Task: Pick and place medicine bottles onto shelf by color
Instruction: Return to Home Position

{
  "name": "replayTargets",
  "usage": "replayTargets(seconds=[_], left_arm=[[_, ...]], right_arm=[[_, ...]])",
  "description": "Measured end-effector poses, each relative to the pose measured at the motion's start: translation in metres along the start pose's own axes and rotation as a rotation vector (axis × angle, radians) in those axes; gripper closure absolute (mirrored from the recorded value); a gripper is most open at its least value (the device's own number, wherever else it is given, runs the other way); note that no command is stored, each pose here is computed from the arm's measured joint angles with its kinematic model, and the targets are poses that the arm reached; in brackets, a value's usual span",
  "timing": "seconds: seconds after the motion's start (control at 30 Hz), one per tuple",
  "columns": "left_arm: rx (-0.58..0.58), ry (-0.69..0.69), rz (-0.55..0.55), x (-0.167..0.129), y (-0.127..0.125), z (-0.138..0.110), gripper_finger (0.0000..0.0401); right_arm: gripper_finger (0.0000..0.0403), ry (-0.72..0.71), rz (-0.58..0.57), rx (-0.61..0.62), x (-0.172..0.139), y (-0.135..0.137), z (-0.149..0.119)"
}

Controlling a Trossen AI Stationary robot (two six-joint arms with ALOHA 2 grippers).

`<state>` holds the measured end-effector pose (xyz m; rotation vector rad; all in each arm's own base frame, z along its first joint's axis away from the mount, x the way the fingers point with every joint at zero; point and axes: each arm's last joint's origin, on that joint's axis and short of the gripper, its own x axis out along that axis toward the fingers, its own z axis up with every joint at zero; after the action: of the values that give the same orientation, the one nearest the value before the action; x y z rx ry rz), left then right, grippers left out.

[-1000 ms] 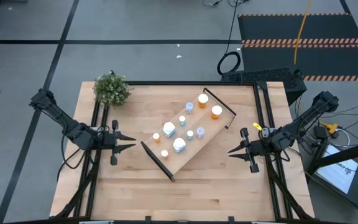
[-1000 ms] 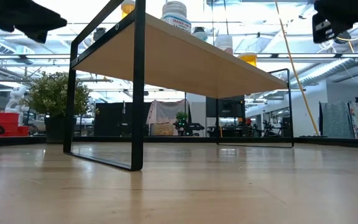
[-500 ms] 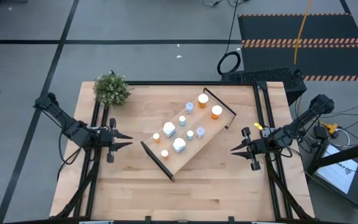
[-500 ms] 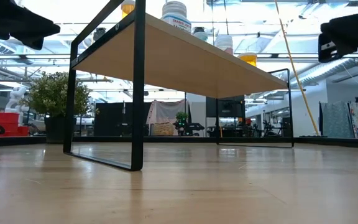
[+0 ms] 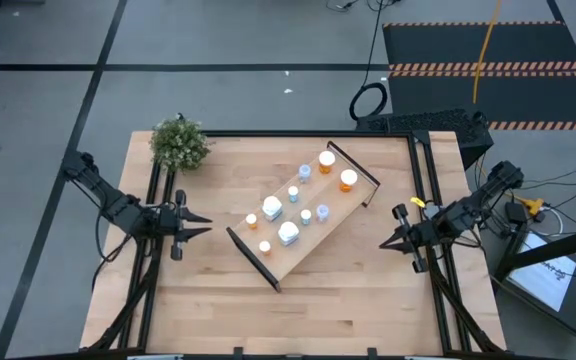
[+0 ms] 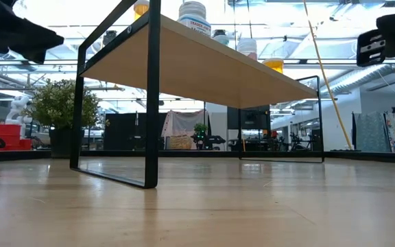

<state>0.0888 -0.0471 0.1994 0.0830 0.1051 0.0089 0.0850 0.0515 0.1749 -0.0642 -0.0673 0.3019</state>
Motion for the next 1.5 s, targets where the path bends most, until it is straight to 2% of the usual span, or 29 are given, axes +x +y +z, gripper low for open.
replayTargets(seconds=[0.27,0.43,0.63,0.87,1.0,1.5], left_arm=[[-0.001,-0.039,-0.005,-0.007,0.005,0.002,0.0311],[0.002,-0.059,-0.005,-0.009,0.007,0.003,0.0311],[0.030,-0.072,-0.003,-0.011,0.008,0.004,0.0311],[0.028,-0.087,-0.002,-0.011,0.009,0.006,0.0311],[0.023,-0.098,-0.001,-0.011,0.009,0.007,0.0311],[0.026,-0.097,-0.001,-0.011,0.009,0.007,0.0311]], right_arm=[[0.0402,-0.021,-0.042,-0.104,-0.003,-0.005,0.001],[0.0402,-0.008,-0.102,-0.105,-0.002,-0.011,0.000],[0.0402,-0.053,-0.056,-0.154,-0.002,-0.013,0.004],[0.0403,-0.048,-0.097,-0.138,-0.001,-0.019,0.002],[0.0403,-0.035,-0.051,-0.128,0.000,-0.022,0.000],[0.0403,-0.032,-0.105,-0.139,-0.001,-0.035,0.000]])
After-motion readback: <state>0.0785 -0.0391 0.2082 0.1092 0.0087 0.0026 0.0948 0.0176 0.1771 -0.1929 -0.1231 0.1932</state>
